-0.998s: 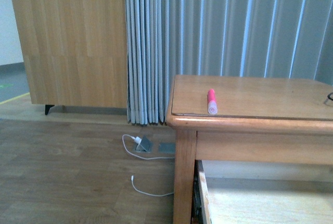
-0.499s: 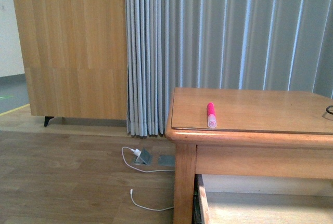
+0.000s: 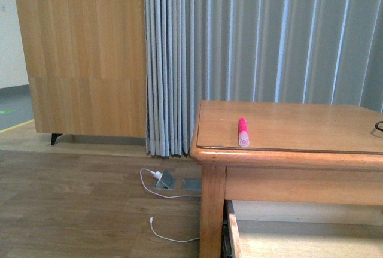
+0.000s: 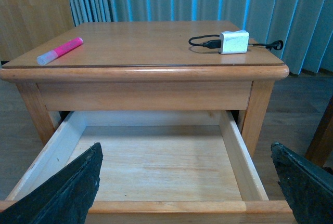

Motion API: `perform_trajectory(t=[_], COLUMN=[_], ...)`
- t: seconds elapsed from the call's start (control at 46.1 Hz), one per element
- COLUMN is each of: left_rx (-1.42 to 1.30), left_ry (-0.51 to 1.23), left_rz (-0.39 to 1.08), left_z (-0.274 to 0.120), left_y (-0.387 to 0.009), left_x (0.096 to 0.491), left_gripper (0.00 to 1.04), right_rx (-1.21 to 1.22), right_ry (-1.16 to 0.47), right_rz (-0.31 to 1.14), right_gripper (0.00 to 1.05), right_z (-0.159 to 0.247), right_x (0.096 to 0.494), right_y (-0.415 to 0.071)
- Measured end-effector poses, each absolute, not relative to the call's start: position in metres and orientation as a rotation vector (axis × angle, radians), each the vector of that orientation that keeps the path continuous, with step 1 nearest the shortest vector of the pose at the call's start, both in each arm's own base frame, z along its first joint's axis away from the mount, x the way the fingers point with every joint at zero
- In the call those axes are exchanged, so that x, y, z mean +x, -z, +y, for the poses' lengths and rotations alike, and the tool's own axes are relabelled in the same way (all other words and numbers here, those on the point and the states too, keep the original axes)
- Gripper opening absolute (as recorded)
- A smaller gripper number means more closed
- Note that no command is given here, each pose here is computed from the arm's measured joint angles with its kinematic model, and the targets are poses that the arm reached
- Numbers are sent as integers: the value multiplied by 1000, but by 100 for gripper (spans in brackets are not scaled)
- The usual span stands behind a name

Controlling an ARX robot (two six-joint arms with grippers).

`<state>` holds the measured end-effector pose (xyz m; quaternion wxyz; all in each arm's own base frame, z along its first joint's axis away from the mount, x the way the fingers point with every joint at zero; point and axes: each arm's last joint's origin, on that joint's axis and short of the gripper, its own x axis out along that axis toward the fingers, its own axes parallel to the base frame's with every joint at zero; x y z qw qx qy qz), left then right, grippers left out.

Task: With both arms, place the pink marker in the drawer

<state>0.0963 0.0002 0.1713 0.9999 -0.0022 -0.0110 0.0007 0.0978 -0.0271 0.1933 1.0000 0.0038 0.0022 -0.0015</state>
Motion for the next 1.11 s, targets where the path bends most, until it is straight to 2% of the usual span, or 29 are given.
perform_trajectory(t=[0.347,0.477,0.716,0.954,1.106], left_rx=[-4,-49,-18,36,47], left_ry=[-1,-105,78,204,325], left_rz=[-22,-3,9,76,57], left_z=[0,-2,-26,-60,-91], left_y=[-171,-172,-211,-224,-239], left_x=[96,104,174,239,274], left_gripper=[99,99,99,99,99], right_rx=[8,8,7,7,7], right_ry=[3,3,3,3,3], right_rz=[4,4,4,4,4], right_gripper=[96,96,96,96,96], right_z=[-27,-27,-27,-27,-27], right_x=[98,98,98,98,98], right_y=[-193,-193,-193,-193,-193])
